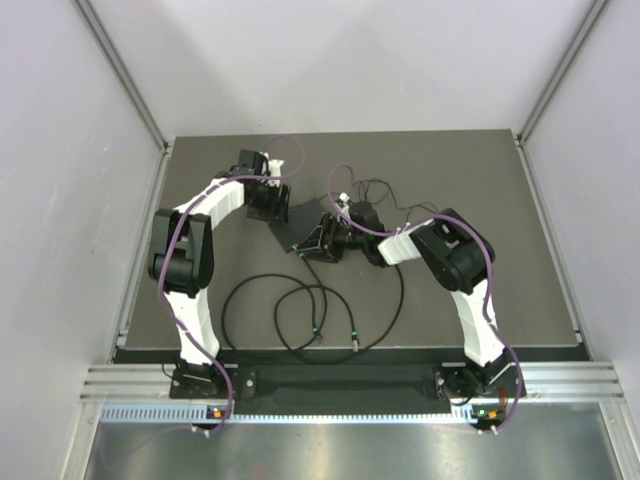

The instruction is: Pull the plug from the switch port

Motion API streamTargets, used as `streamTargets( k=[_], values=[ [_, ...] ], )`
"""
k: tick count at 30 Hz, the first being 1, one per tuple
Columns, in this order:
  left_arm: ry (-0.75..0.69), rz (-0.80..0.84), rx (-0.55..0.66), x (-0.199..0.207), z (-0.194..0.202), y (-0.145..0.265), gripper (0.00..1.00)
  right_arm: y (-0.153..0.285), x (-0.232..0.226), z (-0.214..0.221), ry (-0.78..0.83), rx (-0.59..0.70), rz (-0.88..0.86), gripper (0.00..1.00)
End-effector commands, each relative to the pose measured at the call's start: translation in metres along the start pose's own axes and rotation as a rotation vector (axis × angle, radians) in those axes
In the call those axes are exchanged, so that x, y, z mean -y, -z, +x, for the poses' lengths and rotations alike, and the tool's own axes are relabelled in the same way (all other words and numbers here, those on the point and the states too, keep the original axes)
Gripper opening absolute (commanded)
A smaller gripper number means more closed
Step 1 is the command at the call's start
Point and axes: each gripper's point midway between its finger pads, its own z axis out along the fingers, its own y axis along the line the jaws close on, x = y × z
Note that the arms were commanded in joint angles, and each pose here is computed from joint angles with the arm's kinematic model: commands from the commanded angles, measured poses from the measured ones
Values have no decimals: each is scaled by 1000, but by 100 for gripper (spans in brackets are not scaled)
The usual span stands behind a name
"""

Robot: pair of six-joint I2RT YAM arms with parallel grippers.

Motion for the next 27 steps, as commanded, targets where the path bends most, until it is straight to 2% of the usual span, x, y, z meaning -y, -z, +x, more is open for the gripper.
streamTargets(
  k=[1,7,12,18,27],
  values=[
    [-7,22,-49,-1,18,-12,67,-4,18,15,-14,-19,67,56],
    [0,10,-51,-2,19,-12,66,-11,19,15,-12,-40,65,52],
    [10,15,-87,1,29,-18,61,-18,16,17,-7,-58,59,47],
    [2,11,-103,6,33,-20,59,-22,20,11,-12,-28,82,43],
    [-1,7,-123,8,40,-24,57,-26,27,12,-108,-10,62,38]
  ],
)
